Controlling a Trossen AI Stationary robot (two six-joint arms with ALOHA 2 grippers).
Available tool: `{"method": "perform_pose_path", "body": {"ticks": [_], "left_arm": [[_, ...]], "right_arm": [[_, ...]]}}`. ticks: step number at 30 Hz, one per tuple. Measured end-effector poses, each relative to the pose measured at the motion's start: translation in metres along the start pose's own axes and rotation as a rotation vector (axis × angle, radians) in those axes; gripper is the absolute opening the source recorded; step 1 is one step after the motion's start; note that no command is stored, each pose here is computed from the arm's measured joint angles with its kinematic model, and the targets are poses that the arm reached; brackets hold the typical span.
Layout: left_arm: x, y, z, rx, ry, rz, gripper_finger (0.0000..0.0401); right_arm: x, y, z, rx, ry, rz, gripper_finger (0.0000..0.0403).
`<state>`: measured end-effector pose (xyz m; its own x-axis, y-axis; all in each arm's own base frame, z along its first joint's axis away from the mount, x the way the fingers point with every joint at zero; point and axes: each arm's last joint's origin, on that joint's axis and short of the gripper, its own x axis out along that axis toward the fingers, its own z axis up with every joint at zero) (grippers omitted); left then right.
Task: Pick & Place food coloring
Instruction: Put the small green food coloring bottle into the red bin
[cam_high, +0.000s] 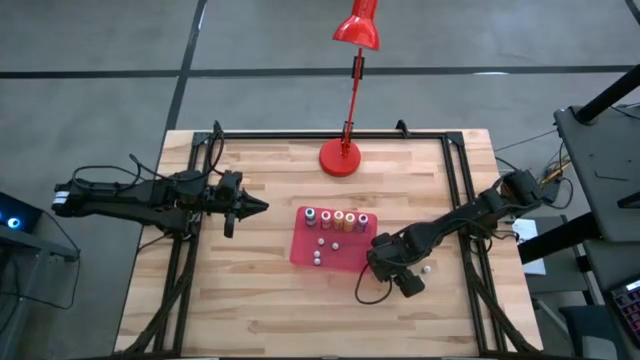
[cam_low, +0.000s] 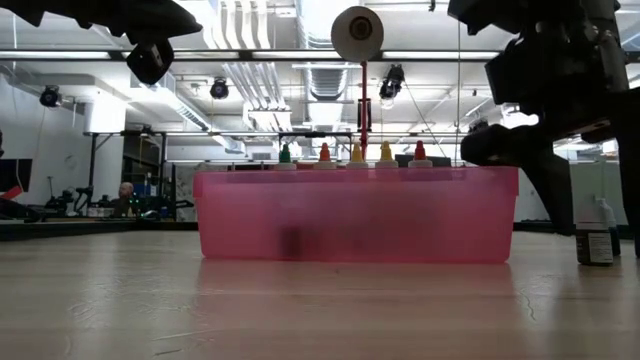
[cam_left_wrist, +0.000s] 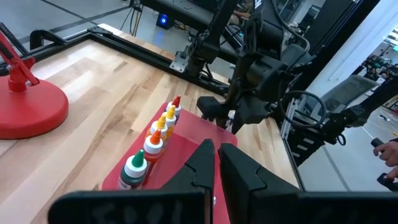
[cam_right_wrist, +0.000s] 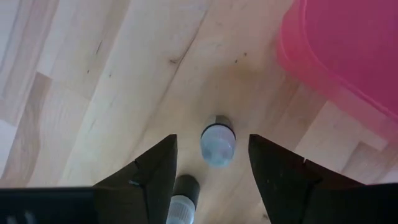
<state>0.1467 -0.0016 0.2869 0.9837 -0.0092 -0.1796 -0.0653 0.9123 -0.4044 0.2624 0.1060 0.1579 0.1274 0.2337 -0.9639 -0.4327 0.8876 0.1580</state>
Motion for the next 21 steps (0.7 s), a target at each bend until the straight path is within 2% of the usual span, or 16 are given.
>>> {"method": "perform_pose_path", "body": {"ticks": [10,21], "left_arm": [[0.0,-0.0001,0.0,0.0,0.0,-0.001,0.0],[0.0,0.0,0.0,-0.004,0.0,-0.001,0.0]], "right_arm": [[-0.0006,-0.0001,0.0005,-0.001,-0.008,-0.001,0.0163],[-0.0009,-0.0003,0.0016,-0.007,-0.019,-0.002,0.0114]]}}
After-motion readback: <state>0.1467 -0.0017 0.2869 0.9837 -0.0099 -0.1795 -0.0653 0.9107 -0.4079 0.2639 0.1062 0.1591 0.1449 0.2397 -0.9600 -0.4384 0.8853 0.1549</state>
